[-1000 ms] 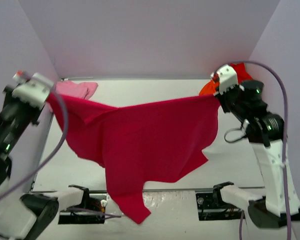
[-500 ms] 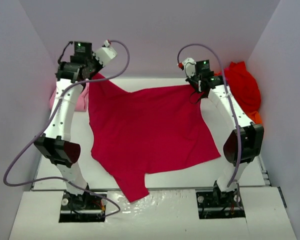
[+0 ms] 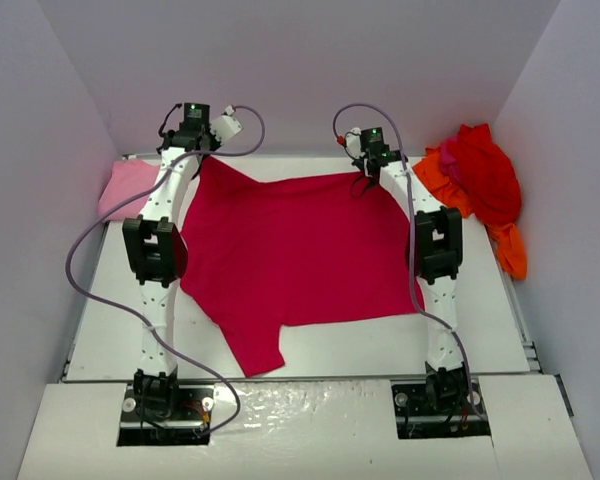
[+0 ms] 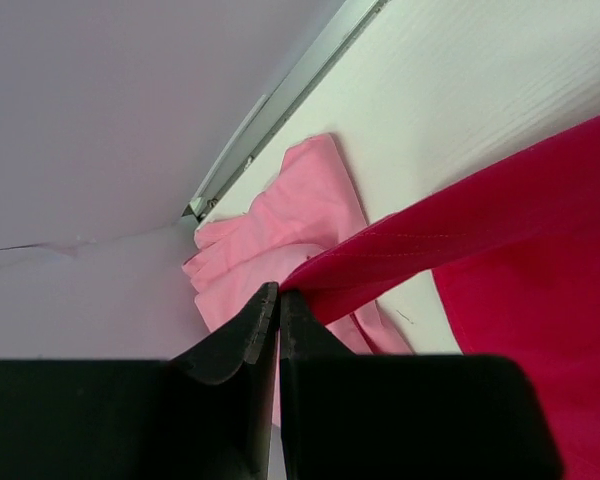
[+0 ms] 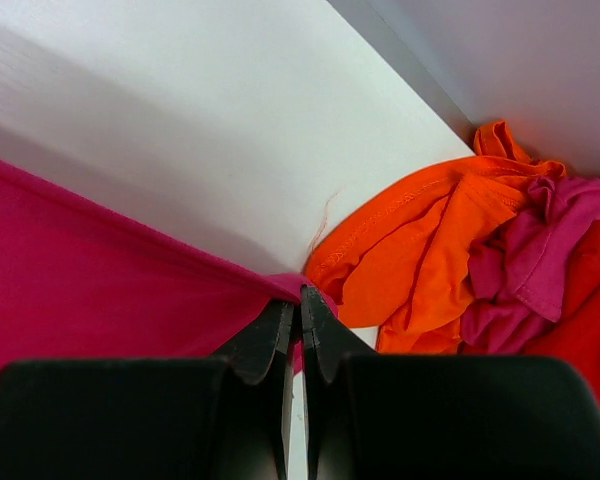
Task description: Fold and stack the t-shirts
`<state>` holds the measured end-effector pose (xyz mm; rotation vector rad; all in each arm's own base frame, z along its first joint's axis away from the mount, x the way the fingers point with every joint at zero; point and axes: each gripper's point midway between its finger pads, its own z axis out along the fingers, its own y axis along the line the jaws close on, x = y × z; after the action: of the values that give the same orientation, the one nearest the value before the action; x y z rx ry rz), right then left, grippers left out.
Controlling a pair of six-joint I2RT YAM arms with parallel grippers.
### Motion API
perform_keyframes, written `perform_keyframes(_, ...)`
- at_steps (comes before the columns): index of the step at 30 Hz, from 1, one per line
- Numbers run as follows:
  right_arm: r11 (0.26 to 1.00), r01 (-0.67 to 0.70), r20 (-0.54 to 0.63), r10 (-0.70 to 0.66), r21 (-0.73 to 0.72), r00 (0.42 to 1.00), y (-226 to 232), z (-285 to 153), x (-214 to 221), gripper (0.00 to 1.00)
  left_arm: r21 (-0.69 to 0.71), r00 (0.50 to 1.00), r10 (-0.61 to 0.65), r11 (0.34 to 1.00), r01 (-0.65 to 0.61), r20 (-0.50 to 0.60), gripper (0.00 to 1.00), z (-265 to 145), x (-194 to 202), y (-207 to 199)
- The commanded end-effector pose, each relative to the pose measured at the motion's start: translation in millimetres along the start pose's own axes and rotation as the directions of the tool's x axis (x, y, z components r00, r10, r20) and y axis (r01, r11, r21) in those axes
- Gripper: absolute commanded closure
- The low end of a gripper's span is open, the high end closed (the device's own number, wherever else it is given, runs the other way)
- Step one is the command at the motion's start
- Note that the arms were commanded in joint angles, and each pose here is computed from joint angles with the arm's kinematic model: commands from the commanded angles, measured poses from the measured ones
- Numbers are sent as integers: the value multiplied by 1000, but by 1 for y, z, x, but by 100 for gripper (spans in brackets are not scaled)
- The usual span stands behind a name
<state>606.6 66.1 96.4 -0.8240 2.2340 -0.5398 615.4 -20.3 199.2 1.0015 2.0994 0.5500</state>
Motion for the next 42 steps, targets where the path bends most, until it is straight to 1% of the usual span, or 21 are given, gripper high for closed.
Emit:
perform_keyframes(1,989,-48,114,32,142,993,-52,-41,-41,100,-206,984,-38,976,74,175,100,-76,-45,81)
perform_keyframes(3,990,-39,113,24,136,993,-51,-48,-39,100,-196,982,-35,978,72,183,100,-83,-45,80)
perform_keyframes(5,991,-31,128,15,130,992,-53,-66,-41,100,-172,984,-29,983,60,177,100,-89,-42,74)
perform_keyframes(8,994,21,106,-33,110,994,-45,-83,-28,100,-120,986,-26,992,46,165,100,-102,-33,60)
perform_keyframes(10,995,57,78,-64,85,995,-34,-85,-15,100,-106,985,-28,993,47,171,100,-120,-31,58)
perform_keyframes(13,992,118,42,-120,47,992,-15,-101,2,100,-36,983,-39,998,46,177,100,-143,-22,37)
perform_keyframes(14,992,117,50,-119,50,992,-14,-110,0,100,-31,983,-47,998,53,178,100,-150,-16,31)
perform_keyframes(16,990,140,25,-140,21,990,3,-118,13,100,6,984,-48,999,48,169,100,-159,-5,15)
perform_keyframes(18,985,173,22,-173,-11,985,16,-135,20,100,61,989,-40,998,32,145,100,-168,8,-6)
perform_keyframes(21,970,231,14,-231,-77,973,45,-147,34,100,133,994,-24,991,9,108,100,-181,30,-37)
perform_keyframes(22,967,240,15,-240,-84,971,49,-153,35,100,155,995,-25,988,10,98,100,-184,36,-47)
perform_keyframes(23,963,249,-5,-250,-101,968,55,-155,45,100,173,996,-27,985,11,91,100,-187,40,-54)
perform_keyframes(25,959,254,-28,-259,-123,965,62,-157,55,100,255,997,-43,967,25,63,100,-195,55,-79)
perform_keyframes(28,950,266,-65,-280,-164,958,74,-156,74,100,325,999,-35,945,22,36,100,-204,68,-105)
perform_keyframes(30,947,270,-76,-286,-175,955,77,-157,82,100,373,1000,-23,928,18,8,100,-209,79,-124)
perform_keyframes(33,945,279,-99,-298,-171,949,77,-160,91,100,426,999,-46,904,42,0,100,-219,86,-145)
perform_keyframes(38,947,280,-140,-302,-157,943,69,-158,106,100,457,997,-59,887,71,-40,100,-228,98,-159)
perform_keyframes(42,954,265,-158,-285,-140,945,55,-156,112,100,469,996,-78,879,90,-44,100,-235,97,-161)
